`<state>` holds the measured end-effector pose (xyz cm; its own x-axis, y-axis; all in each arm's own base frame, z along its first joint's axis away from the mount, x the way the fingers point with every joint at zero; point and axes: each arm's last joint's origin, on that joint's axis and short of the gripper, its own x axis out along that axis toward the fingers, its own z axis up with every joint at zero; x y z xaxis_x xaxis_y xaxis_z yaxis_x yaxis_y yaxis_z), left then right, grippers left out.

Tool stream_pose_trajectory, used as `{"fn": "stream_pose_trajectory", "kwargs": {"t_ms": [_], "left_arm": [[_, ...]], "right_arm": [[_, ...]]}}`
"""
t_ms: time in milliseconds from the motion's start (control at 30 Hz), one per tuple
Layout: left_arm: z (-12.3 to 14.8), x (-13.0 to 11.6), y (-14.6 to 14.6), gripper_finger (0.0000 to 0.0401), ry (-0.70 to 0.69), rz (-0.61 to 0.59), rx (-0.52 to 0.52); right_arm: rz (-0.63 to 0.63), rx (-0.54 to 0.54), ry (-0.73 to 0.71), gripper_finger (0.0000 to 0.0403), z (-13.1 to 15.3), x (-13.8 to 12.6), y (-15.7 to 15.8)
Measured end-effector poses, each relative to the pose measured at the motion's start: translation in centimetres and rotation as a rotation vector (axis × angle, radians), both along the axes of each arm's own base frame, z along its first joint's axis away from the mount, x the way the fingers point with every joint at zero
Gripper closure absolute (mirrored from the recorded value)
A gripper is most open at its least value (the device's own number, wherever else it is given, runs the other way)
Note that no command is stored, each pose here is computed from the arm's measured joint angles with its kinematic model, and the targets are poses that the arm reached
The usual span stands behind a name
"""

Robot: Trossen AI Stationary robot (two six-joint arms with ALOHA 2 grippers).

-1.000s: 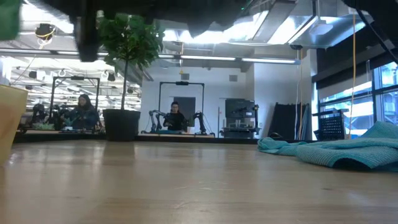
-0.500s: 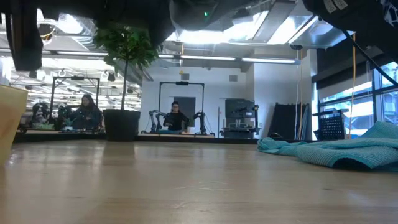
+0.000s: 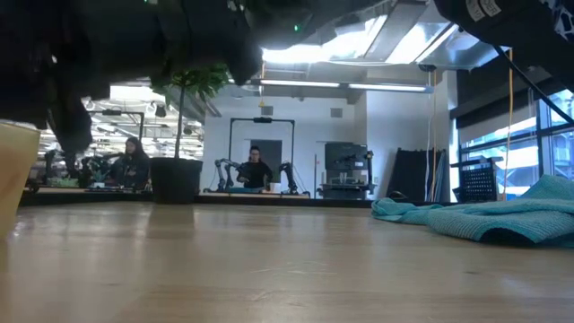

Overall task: Fold microfiber towels
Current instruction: Put the folded green microfiber cloth into the yellow bin

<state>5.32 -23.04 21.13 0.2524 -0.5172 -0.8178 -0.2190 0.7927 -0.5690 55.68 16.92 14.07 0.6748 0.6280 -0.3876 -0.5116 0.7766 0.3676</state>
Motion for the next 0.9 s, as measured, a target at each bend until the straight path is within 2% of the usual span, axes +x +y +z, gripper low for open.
{"fn": "stream_pose_trajectory", "kwargs": {"t_ms": [100,267,400,633,733,900], "left_arm": [[-0.8,-0.1,0.4,0.0401,-0.006,0.009,0.033],[-0.7,0.0,0.3,0.0401,-0.064,-0.026,0.044],[0.4,0.3,-0.1,0.0401,-0.136,-0.053,0.039],[3.0,0.9,-0.9,0.0401,-0.365,-0.092,0.070],[3.4,1.1,-0.9,0.0401,-0.433,-0.084,0.096],[3.5,1.2,-1.0,0.0401,-0.470,-0.067,0.101]], "right_arm": [[-0.029,-0.049,-0.012,0.0262,0.9,0.1,-0.1],[-0.069,-0.134,-0.013,0.0207,2.3,0.3,-0.5],[-0.050,-0.180,-0.023,0.0197,3.9,0.4,-0.5],[-0.002,-0.221,-0.082,0.0197,5.6,-0.3,0.5],[0.039,-0.246,-0.089,0.0184,5.5,-0.9,2.0],[0.066,-0.255,-0.092,0.0150,5.4,-1.4,3.4]]}}
